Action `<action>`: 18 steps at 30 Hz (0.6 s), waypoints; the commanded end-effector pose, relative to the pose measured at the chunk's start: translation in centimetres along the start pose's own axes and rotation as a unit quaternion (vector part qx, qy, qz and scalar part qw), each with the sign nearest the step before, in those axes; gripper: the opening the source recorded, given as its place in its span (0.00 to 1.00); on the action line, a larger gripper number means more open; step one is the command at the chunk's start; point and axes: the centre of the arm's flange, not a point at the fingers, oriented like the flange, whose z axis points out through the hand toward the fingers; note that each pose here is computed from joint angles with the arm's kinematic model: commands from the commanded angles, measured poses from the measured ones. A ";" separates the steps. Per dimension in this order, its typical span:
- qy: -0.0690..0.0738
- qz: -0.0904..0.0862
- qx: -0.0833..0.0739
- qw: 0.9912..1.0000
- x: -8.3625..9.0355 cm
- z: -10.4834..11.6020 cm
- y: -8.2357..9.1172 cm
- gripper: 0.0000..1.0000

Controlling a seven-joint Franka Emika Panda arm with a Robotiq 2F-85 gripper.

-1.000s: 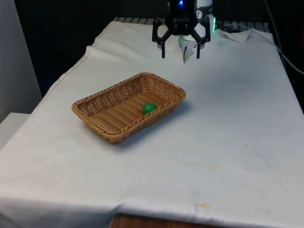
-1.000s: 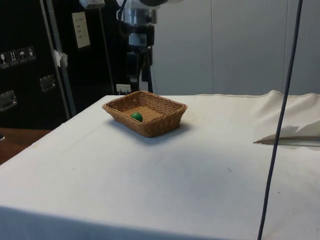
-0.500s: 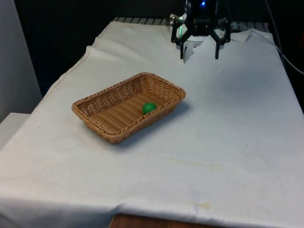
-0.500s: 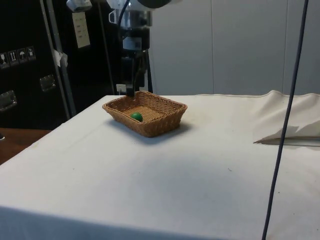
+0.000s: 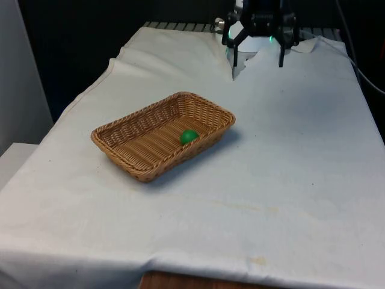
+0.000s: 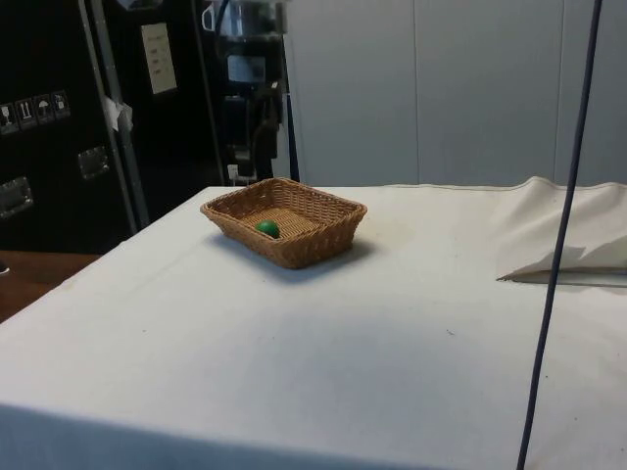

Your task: Pick up the ball and place it into the basket.

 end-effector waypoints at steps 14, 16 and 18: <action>-0.018 0.023 0.001 1.000 0.9 -2.2 -0.1 1.00; -0.024 0.029 -0.002 0.999 0.8 -2.9 0.0 1.00; -0.026 0.032 -0.001 0.999 0.8 -3.3 0.1 1.00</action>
